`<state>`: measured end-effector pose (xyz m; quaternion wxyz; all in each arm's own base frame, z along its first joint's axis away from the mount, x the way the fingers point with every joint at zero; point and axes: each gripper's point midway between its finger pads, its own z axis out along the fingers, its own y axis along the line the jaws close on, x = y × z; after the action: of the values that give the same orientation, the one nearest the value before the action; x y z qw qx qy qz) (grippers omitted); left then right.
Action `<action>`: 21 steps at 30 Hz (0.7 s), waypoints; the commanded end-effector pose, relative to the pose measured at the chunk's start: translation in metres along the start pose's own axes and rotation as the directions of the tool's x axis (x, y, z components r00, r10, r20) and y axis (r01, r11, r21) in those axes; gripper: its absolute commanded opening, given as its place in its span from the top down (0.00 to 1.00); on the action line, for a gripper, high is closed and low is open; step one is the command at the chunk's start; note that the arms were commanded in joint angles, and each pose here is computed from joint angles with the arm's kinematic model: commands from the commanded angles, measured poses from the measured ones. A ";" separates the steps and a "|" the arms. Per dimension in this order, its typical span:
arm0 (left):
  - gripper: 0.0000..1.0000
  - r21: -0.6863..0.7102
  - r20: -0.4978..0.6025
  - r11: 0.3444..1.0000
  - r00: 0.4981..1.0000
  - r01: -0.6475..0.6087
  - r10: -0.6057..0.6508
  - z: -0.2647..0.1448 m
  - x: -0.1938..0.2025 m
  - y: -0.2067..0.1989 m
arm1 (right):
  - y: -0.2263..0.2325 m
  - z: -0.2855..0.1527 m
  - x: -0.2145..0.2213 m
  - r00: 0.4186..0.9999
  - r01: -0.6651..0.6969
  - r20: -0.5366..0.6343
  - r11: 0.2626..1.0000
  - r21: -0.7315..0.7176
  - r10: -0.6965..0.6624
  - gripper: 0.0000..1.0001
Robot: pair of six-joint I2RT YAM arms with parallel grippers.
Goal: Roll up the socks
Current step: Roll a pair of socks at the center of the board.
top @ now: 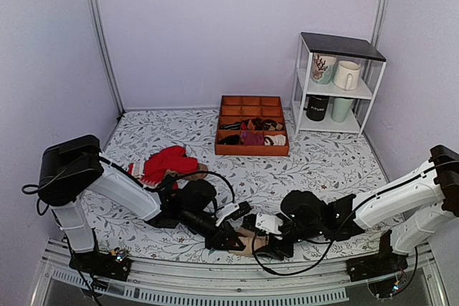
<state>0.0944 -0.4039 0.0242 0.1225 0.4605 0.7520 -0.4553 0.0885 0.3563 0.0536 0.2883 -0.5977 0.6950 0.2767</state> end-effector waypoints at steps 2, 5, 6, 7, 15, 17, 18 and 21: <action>1.00 -0.133 -0.220 0.976 0.955 0.175 -0.201 -0.001 0.079 0.032 | -0.005 0.009 0.008 1.000 -0.014 -0.015 0.999 0.034 0.015 0.37; 1.00 -0.130 -0.220 0.975 0.954 0.178 -0.203 -0.001 0.080 0.033 | -0.001 0.014 0.012 0.999 -0.026 -0.026 1.000 0.013 0.027 0.40; 1.00 -0.128 -0.221 0.976 0.954 0.176 -0.201 0.000 0.080 0.033 | 0.001 0.016 0.014 0.999 -0.036 -0.030 0.999 0.006 0.037 0.42; 1.00 -0.128 -0.218 0.976 0.955 0.175 -0.200 0.000 0.079 0.034 | 0.003 0.018 0.015 0.998 -0.043 -0.036 0.999 -0.001 0.043 0.46; 0.86 -0.156 -0.136 0.982 0.983 0.103 -0.125 -0.005 0.054 0.036 | 0.006 0.023 0.030 0.984 -0.162 -0.071 0.987 -0.012 0.160 0.79; 0.39 -0.160 -0.060 0.987 0.997 0.034 -0.044 -0.013 0.030 0.029 | 0.007 0.025 0.038 0.974 -0.211 -0.090 0.977 -0.027 0.208 0.80; 0.17 -0.170 -0.023 0.985 1.000 -0.002 -0.003 -0.018 0.018 0.027 | 0.008 0.026 0.044 0.967 -0.239 -0.103 0.970 -0.035 0.234 0.80; 0.01 -0.216 0.096 0.968 0.984 -0.124 0.148 -0.039 -0.016 0.015 | 0.014 0.029 0.051 0.952 -0.289 -0.125 0.955 -0.071 0.279 0.80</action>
<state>0.1046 -0.3929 0.0325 0.1626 0.4619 0.7565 -0.4336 0.0860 0.3685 0.0363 0.2598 -0.5394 0.7359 0.3161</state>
